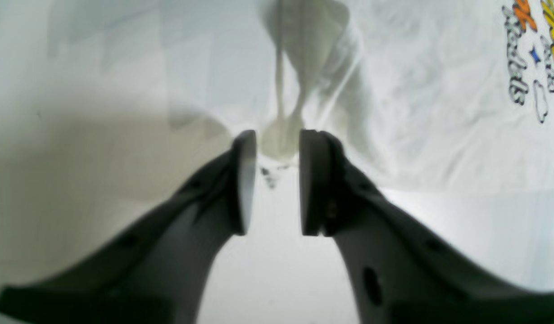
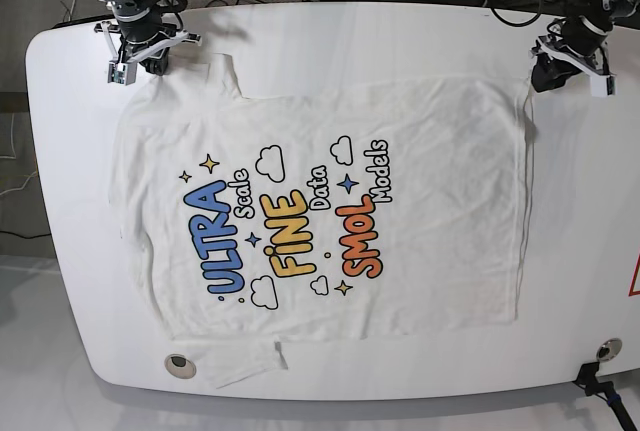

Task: Fold the T-shirt properly
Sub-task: 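Lift the shoulders with both grippers and drag the shirt toward the collar side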

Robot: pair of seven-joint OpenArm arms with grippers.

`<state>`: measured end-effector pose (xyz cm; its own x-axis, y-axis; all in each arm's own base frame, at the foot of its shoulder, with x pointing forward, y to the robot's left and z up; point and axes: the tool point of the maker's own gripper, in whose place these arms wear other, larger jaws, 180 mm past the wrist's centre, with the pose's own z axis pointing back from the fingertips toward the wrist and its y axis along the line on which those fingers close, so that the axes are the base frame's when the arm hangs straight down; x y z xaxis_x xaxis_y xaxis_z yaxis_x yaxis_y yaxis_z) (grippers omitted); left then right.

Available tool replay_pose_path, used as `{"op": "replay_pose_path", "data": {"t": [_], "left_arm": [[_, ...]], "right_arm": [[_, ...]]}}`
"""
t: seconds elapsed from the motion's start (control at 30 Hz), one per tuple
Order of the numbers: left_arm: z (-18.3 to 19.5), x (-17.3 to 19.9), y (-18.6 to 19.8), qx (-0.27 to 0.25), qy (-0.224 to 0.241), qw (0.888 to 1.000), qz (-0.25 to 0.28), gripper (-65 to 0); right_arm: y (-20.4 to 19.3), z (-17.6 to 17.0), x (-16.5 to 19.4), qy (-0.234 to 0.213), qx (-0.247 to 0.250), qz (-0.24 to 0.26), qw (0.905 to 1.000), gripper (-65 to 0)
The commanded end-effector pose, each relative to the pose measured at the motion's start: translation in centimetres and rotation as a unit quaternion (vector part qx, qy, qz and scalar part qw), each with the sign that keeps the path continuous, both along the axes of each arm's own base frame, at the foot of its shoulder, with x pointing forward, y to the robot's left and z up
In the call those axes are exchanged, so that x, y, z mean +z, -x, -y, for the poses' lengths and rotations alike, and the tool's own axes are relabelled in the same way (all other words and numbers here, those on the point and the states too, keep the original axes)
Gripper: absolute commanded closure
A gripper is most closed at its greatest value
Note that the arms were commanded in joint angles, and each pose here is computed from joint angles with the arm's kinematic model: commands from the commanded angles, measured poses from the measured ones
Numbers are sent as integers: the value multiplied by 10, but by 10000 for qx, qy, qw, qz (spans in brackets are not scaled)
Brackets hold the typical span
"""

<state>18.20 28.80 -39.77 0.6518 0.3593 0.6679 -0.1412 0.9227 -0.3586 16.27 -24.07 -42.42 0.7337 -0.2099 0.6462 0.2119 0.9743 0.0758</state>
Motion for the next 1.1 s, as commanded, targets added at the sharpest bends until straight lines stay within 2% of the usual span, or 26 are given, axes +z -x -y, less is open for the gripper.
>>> {"op": "replay_pose_path", "data": {"t": [0.0, 0.13, 0.27, 0.3, 0.47, 0.77, 1.07], "left_arm": [[-3, 17, -12, 11, -60, 9993, 376, -226], [3, 27, -22, -83, -101, 9982, 581, -262], [11, 32, -29, -208, -111, 9974, 677, -230], [9, 21, -23, -139, -4, 9990, 436, -254], [21, -5, -22, -242, 402, 9989, -42, -284], [47, -43, -28, -482, 864, 9938, -499, -278], [62, -64, -21, -572, 1144, 9884, -821, -262]], "right_arm": [[-4, 3, 7, 92, 15, 104, 9999, 0], [-4, 3, 8, 93, 28, 108, 9999, 0], [-3, 1, 8, 65, 30, 91, 9999, 0], [1, 3, 3, 91, 78, -33, 9999, 0], [2, 2, 1, 71, 88, -58, 9999, 0], [1, 4, 2, 104, 81, -43, 9999, 0], [-1, 4, 3, 120, 94, -17, 9999, 0]]}}
